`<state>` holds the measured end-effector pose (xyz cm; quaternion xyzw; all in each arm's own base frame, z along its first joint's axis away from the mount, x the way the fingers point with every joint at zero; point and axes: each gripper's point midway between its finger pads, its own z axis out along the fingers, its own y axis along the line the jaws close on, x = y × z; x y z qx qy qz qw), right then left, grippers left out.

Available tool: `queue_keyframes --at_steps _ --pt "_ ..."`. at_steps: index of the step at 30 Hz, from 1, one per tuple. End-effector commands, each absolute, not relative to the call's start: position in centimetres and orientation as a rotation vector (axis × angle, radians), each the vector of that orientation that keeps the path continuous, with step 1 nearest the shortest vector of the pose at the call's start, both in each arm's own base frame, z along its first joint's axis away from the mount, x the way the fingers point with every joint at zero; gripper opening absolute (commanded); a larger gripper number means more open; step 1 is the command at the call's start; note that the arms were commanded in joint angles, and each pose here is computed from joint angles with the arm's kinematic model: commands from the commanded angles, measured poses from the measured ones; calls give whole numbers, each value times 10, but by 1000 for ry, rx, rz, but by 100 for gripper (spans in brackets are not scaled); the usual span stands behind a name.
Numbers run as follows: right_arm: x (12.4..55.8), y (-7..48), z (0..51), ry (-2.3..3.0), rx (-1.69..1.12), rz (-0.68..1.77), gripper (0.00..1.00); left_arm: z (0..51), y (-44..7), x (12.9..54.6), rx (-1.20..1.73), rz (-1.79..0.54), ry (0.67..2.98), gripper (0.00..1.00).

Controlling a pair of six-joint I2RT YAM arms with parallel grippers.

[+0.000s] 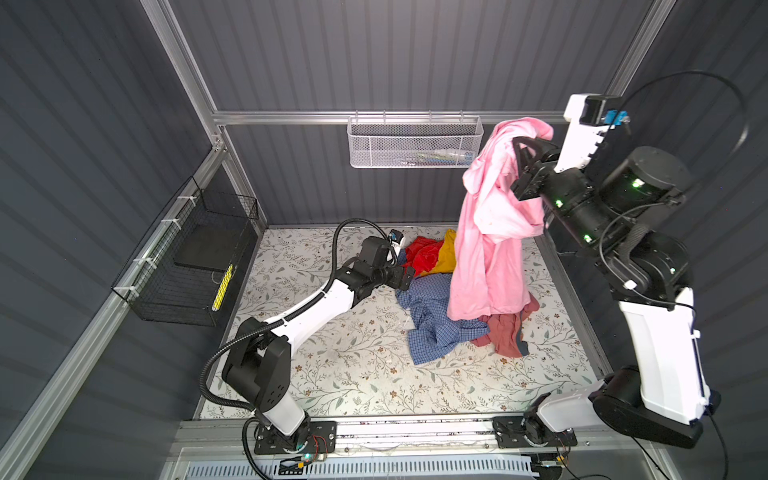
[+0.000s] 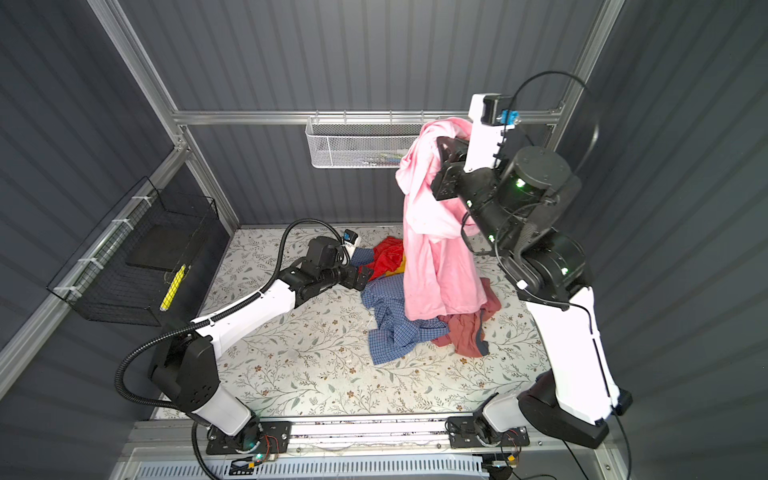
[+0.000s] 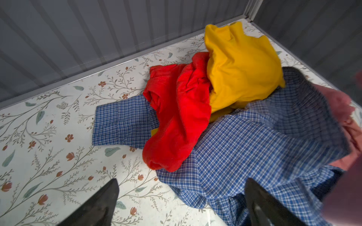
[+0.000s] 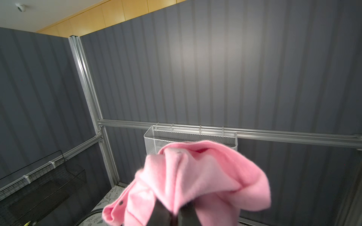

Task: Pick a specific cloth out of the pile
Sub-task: 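Grasp the hanging pink shirt with the left gripper below the right gripper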

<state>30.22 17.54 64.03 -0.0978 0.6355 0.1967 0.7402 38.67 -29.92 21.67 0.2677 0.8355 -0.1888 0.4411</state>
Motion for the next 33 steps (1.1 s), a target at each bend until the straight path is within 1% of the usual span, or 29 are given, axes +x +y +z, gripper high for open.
queue_keyframes --at_steps 1,4,8,9,10,15,17,22,28,30,32,33 --pt "305 211 641 1368 -319 592 0 292 -323 375 735 -628 1809 100" --pt "317 223 632 1400 -333 666 0 316 -335 372 769 -694 1722 100" --pt "325 240 626 1413 -361 787 0 330 -355 375 811 -779 1670 100" --pt "326 246 624 1414 -378 815 0 328 -358 378 807 -789 1667 100" --pt "326 250 623 1418 -388 837 0 343 -361 381 797 -794 1626 100" --pt "331 258 613 1450 -394 889 0 361 -371 397 769 -795 1545 100" --pt "332 258 613 1452 -395 909 0 370 -380 395 792 -847 1504 100" --pt "326 255 617 1422 -393 1046 0 382 -401 401 804 -962 1436 100" --pt "331 240 605 1452 -347 1040 0 388 -420 391 831 -1167 1388 99" --pt "331 232 606 1446 -326 1042 0 383 -422 387 842 -1188 1392 95" --pt "332 229 603 1450 -317 1053 0 380 -421 385 842 -1198 1394 87" --pt "333 228 601 1456 -323 1056 0 380 -422 384 843 -1206 1390 81"
